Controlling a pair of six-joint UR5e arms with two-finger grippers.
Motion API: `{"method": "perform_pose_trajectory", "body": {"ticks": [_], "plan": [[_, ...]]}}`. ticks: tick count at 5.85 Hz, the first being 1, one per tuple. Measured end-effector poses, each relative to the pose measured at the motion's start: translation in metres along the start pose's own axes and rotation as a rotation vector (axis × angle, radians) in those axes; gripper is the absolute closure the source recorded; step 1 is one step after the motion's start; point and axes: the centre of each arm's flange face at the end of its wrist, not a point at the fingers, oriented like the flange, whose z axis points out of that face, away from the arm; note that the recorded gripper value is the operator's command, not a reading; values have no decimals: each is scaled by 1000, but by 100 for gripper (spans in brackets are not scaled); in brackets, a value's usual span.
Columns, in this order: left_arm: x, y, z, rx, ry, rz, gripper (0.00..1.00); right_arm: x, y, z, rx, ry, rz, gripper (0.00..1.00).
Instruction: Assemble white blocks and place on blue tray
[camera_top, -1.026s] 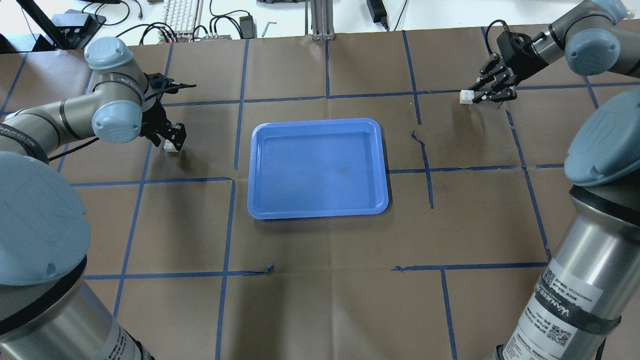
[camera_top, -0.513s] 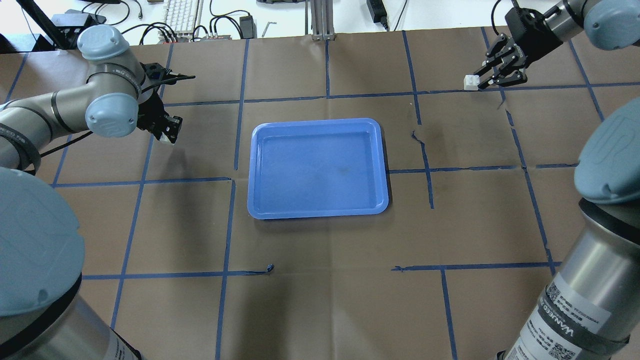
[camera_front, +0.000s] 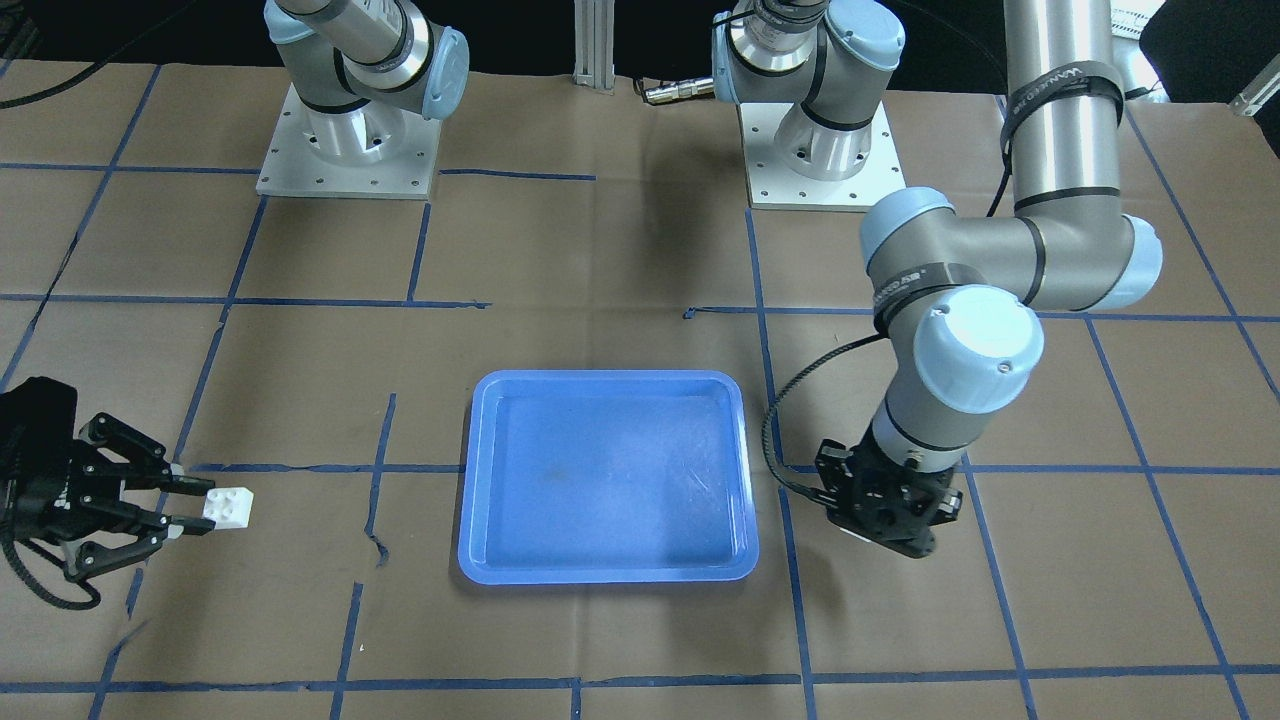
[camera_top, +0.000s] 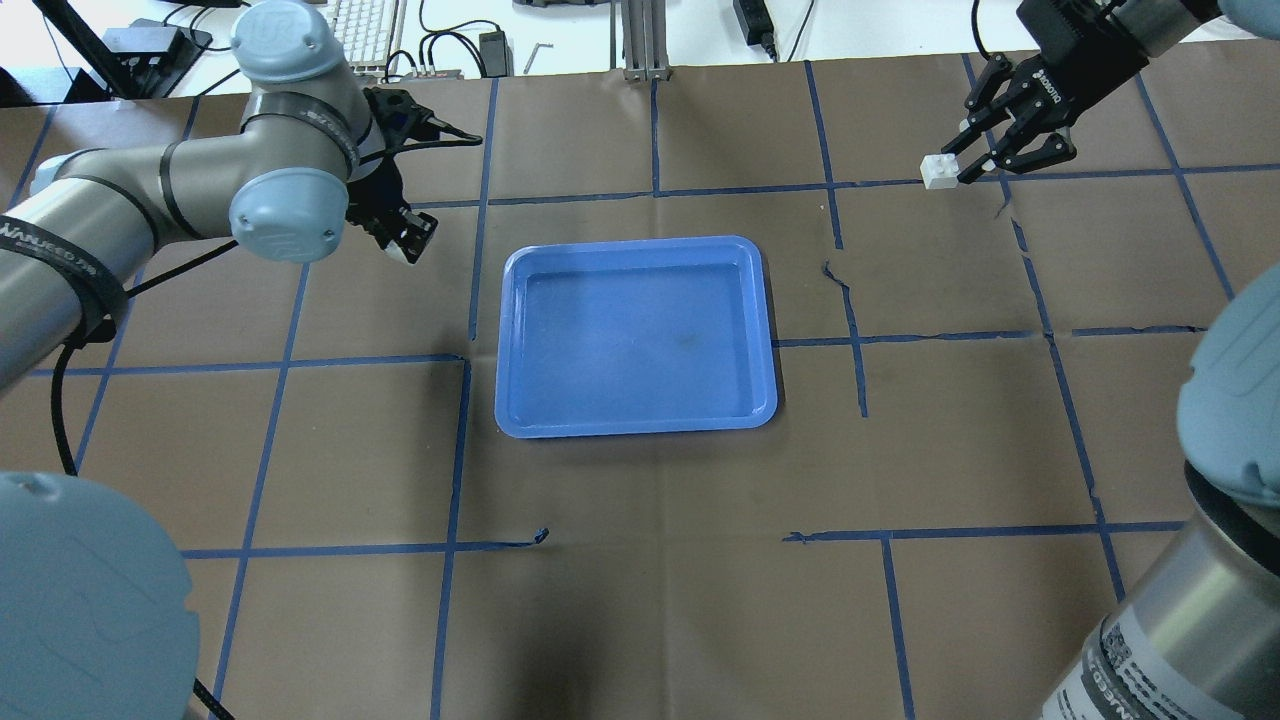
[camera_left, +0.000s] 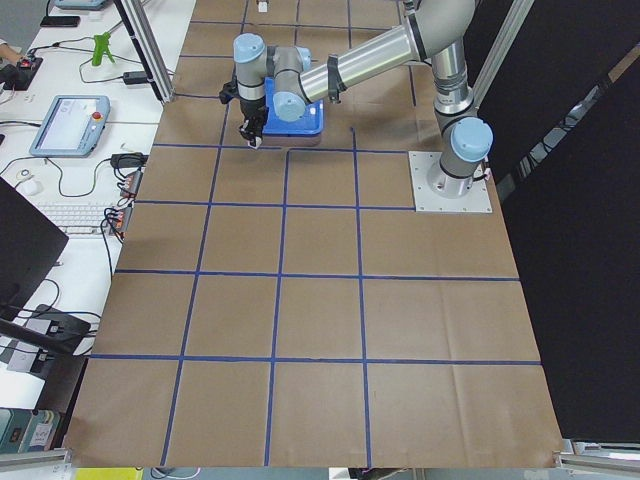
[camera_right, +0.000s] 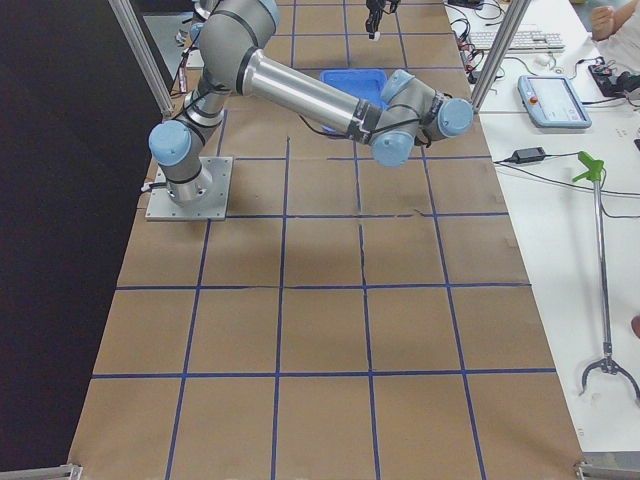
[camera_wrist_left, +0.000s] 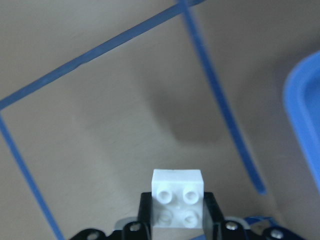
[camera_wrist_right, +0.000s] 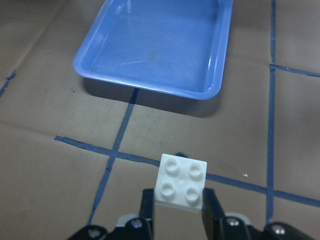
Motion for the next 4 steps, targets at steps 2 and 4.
{"method": "perform_pose_trajectory", "body": {"ticks": [2,4], "plan": [[84,-31,-2,16,4,411,100,-31,-16,20,27,-12,17,76],[153,-50,8,46,47,767,99,-37,-18,25,31,-10,33,76]]}}
